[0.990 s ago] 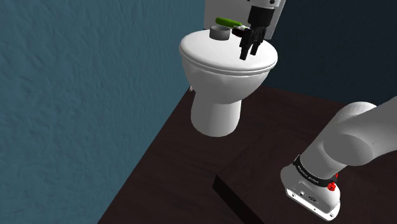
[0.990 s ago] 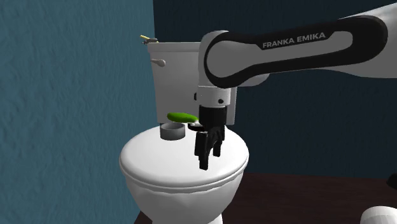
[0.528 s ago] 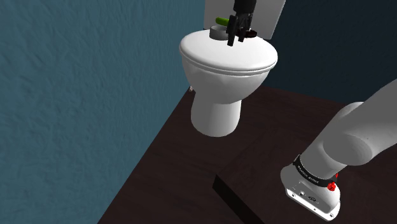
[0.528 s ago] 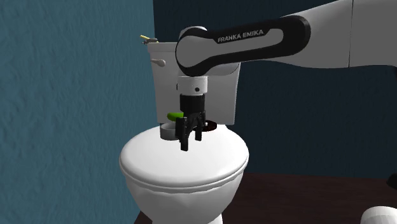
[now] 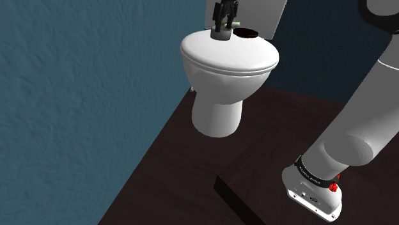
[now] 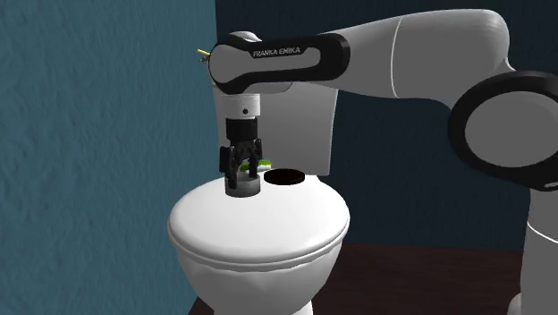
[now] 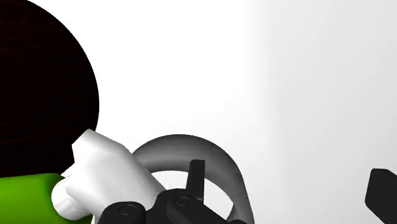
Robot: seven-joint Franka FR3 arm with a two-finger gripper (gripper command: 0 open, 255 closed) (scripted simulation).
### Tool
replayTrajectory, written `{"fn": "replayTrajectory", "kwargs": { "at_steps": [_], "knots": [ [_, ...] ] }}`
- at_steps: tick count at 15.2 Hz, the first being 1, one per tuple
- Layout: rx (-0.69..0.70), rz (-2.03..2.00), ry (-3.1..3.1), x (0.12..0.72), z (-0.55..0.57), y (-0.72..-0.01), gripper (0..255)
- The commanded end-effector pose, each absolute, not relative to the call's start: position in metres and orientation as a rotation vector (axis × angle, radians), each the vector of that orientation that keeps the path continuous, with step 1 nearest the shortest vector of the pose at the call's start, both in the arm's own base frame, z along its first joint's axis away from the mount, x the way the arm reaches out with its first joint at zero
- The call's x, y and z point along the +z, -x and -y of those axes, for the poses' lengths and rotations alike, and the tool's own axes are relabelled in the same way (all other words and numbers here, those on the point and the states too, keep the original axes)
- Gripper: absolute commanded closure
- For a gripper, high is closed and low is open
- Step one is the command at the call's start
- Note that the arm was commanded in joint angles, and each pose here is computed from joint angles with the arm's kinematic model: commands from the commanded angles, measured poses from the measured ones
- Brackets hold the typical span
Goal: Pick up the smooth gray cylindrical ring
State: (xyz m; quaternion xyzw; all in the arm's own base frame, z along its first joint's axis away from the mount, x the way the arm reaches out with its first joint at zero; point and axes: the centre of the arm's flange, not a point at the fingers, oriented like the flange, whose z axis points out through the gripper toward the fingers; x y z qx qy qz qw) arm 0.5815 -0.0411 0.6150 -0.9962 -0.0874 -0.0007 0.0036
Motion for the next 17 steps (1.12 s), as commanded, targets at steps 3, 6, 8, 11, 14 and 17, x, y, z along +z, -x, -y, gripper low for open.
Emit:
{"fn": "replayTrajectory", "kwargs": {
  "at_steps": [3,6,8,11,14,17],
  "knots": [
    [-0.006,0.285,3.137,0.624,0.048,-0.627,0],
    [-0.006,0.285,3.137,0.608,0.048,-0.627,0],
    [-0.006,0.285,3.137,0.598,0.048,-0.627,0],
    [-0.006,0.285,3.137,0.584,0.048,-0.627,0],
    [-0.006,0.285,3.137,0.584,0.047,-0.627,255],
    [-0.006,0.284,3.137,0.584,0.047,-0.627,255]
  ]
}}
